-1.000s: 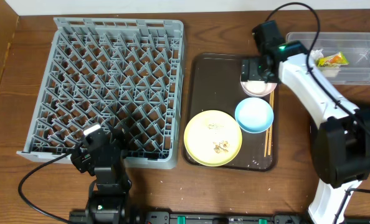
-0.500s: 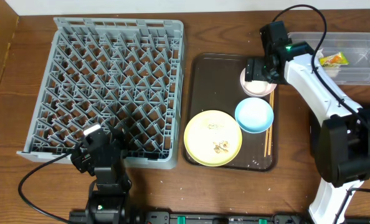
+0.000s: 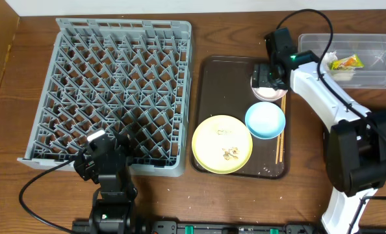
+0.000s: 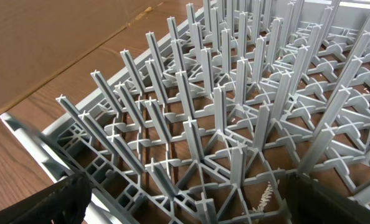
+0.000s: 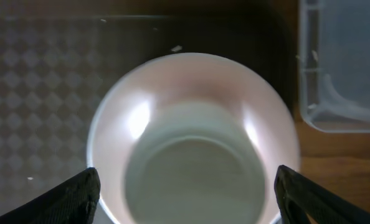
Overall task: Sort waste into correct bins and load items into the dishwasher
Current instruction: 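Move the right gripper to the white cup and grasp it, then carry the white cup to the dish rack and set it down, then withdraw the right gripper toward the upper right, then swing the left gripper over the tray toward the pink bowl, then lower the left gripper onto the pink bowl rim and grasp it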
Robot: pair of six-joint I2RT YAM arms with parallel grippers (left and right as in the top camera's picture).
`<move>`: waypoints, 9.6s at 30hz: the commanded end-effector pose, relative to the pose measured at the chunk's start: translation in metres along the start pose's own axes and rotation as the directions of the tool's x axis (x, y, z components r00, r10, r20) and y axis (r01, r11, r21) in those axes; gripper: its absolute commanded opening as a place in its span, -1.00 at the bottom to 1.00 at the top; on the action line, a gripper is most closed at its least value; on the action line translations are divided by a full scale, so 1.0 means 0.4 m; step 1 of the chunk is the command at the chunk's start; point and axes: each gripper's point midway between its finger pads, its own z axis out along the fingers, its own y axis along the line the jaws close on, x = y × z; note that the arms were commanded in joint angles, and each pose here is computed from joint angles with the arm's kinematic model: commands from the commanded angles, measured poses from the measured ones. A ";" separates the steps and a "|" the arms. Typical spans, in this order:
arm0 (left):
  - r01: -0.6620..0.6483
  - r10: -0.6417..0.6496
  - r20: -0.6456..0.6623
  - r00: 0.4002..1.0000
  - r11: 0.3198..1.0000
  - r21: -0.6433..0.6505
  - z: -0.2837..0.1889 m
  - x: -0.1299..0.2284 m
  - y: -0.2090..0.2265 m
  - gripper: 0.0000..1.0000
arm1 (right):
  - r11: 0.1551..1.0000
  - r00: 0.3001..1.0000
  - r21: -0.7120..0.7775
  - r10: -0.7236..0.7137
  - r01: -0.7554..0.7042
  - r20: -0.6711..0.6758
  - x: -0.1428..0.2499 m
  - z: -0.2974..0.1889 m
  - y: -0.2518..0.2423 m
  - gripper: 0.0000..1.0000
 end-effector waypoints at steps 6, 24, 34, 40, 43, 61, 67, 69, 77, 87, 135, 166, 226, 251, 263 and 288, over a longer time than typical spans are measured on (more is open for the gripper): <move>0.010 -0.010 0.014 1.000 1.000 -0.011 -0.005 -0.016 0.007 1.00 | 0.997 1.000 0.071 -0.023 0.024 -0.006 0.020 0.043 -0.005 0.77; 0.010 -0.010 0.014 1.000 1.000 -0.011 -0.005 -0.016 0.007 1.00 | 0.999 0.998 0.033 -0.016 0.014 0.063 -0.042 -0.017 0.021 -0.08; 0.010 -0.010 0.014 1.000 1.000 -0.011 -0.005 -0.016 0.007 1.00 | 0.953 0.962 -0.289 -0.007 0.089 0.274 -0.167 -0.217 0.197 -0.08; 0.010 -0.010 0.014 1.000 1.000 -0.011 -0.005 -0.016 0.007 1.00 | 0.856 0.933 -0.483 0.003 0.183 0.360 -0.183 -0.284 0.370 -0.06; 0.011 -0.010 0.014 1.000 1.000 -0.011 -0.005 -0.016 0.007 1.00 | 0.815 0.912 -0.521 -0.020 0.252 0.410 -0.165 -0.307 0.464 -0.05; 0.010 -0.010 0.014 1.000 1.000 -0.011 -0.005 -0.016 0.007 1.00 | 0.628 0.866 -0.635 -0.131 0.449 0.482 0.066 -0.279 0.838 0.04; 0.010 -0.010 0.014 1.000 1.000 -0.011 -0.005 -0.016 0.007 1.00 | 0.612 0.869 -0.636 -0.192 0.470 0.457 0.140 -0.265 0.872 0.06; 0.010 -0.010 0.014 1.000 1.000 -0.011 -0.005 -0.016 0.007 1.00 | 0.609 0.868 -0.635 -0.208 0.475 0.450 0.158 -0.257 0.881 0.08; 0.010 -0.010 0.014 1.000 1.000 -0.011 -0.005 -0.016 0.007 1.00 | 0.667 0.869 -0.581 -0.219 0.466 0.445 0.172 -0.216 0.873 0.11; 0.010 -0.010 0.014 1.000 1.000 -0.011 -0.005 -0.016 0.007 1.00 | 0.689 0.871 -0.561 -0.224 0.459 0.437 0.174 -0.192 0.864 0.43; 0.010 -0.010 0.014 1.000 1.000 -0.011 -0.005 -0.016 0.007 1.00 | 0.988 0.988 -0.085 0.123 -0.130 -0.090 -0.081 -0.065 0.083 0.53; 0.007 -0.007 0.018 1.000 0.999 -0.037 -0.005 -0.018 0.018 1.00 | 0.904 0.859 -0.003 0.406 -0.427 0.310 -0.240 -0.569 -0.363 0.98; -0.262 0.610 0.096 0.787 0.189 0.946 -0.188 -0.224 -1.008 1.00 | 0.905 0.862 0.000 0.405 -0.425 0.304 -0.236 -0.568 -0.362 0.98; -0.174 0.538 -0.144 0.830 0.496 0.850 0.025 0.038 -1.215 0.75 | 0.905 0.862 0.000 0.405 -0.425 0.304 -0.236 -0.568 -0.362 0.99; -0.256 0.456 -0.085 0.886 0.633 0.730 0.033 -0.142 -1.130 0.73 | 0.905 0.862 0.000 0.405 -0.425 0.304 -0.236 -0.568 -0.362 0.99; -0.133 0.618 -0.139 0.773 0.373 0.918 -0.076 0.154 -1.261 0.49 | 0.905 0.862 0.000 0.405 -0.425 0.304 -0.236 -0.568 -0.362 0.98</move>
